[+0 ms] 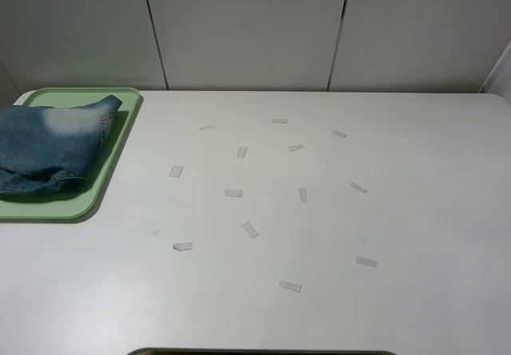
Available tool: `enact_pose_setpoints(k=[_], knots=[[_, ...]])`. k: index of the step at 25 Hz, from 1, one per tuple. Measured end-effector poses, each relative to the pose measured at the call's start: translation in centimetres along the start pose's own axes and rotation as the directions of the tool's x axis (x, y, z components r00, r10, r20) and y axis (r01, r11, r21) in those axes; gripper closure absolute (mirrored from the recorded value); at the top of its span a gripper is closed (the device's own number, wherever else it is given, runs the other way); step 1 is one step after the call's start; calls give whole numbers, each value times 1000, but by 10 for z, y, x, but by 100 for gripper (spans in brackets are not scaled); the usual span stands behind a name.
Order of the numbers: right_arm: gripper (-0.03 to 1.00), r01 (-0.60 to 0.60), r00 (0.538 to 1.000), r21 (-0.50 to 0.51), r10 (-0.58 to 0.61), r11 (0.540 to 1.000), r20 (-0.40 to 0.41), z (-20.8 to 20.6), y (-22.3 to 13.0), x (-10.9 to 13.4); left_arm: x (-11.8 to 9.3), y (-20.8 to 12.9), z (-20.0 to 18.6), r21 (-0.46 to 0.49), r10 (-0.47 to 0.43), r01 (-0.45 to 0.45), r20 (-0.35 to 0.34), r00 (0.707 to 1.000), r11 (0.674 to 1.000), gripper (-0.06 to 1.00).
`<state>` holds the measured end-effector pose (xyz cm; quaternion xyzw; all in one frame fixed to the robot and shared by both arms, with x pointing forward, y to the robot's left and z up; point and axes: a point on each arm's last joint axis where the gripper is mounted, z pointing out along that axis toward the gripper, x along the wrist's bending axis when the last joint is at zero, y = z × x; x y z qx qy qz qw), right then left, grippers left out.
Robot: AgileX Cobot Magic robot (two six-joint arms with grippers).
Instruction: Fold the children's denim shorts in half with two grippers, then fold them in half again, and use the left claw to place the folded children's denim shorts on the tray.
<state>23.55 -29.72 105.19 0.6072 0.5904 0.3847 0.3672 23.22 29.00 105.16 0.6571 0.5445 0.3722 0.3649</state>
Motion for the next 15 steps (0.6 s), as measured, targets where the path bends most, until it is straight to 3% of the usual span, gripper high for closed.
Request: enact_pose_setpoints(k=[15], knots=[[27, 0, 1000, 0, 0, 1000, 0, 0, 0, 0, 0, 0, 0, -1, 0, 0, 0, 1000, 1000, -5]])
